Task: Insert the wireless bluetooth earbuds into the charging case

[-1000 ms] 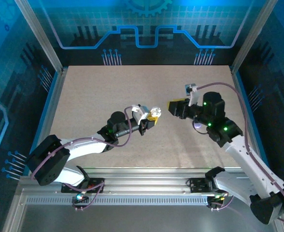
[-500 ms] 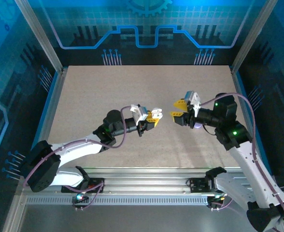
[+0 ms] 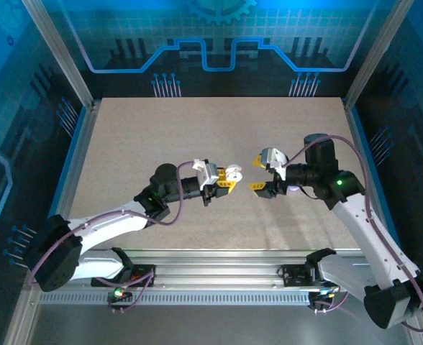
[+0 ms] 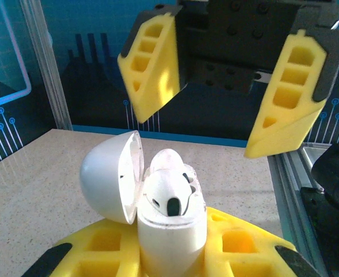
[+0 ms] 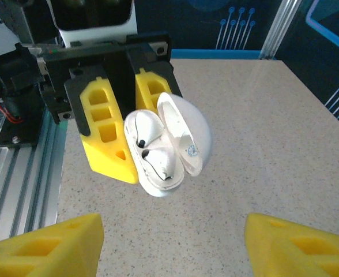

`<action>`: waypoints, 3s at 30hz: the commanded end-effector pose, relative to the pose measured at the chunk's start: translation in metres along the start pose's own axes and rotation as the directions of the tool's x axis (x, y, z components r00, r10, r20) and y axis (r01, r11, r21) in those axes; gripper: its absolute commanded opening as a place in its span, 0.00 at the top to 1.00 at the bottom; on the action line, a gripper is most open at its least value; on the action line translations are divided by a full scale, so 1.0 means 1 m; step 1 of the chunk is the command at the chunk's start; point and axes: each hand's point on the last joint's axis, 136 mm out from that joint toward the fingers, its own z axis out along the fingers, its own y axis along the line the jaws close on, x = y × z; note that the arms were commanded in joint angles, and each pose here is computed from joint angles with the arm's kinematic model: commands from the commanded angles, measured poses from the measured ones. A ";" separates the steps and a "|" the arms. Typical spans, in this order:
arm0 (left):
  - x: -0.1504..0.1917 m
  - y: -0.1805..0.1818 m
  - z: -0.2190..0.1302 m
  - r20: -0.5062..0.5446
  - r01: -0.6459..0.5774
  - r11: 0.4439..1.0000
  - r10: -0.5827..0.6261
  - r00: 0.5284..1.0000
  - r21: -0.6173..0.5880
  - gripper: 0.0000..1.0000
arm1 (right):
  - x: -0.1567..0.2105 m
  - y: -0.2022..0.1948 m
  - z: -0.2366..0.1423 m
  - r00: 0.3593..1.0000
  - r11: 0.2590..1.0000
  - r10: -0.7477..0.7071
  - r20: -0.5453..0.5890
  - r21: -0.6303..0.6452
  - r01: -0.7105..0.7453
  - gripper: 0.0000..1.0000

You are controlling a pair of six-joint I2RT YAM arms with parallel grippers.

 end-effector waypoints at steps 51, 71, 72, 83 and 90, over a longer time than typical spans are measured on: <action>-0.017 -0.013 -0.004 0.043 -0.037 0.998 0.035 0.998 0.041 0.93 | -0.033 0.020 0.020 0.991 0.958 -0.114 0.072 -0.258 0.129 0.60; -0.014 -0.011 -0.007 0.024 -0.037 0.999 0.037 0.999 0.017 0.73 | -0.022 0.025 0.027 0.992 0.943 -0.122 0.021 -0.309 0.122 0.94; -0.012 -0.009 -0.008 0.014 -0.034 0.999 0.034 0.999 0.003 0.68 | -0.019 0.023 0.026 0.993 0.947 -0.117 0.011 -0.299 0.115 0.94; 0.022 0.022 -0.060 -0.145 0.002 0.948 -0.051 0.988 -0.319 0.01 | 0.121 -0.024 0.038 0.806 0.943 0.280 -0.522 -0.006 -0.331 0.92; 0.052 0.077 -0.110 -0.240 0.011 0.743 -0.230 0.943 -0.669 0.01 | 0.184 -0.043 0.039 0.591 0.825 0.512 -0.623 0.165 -0.541 0.88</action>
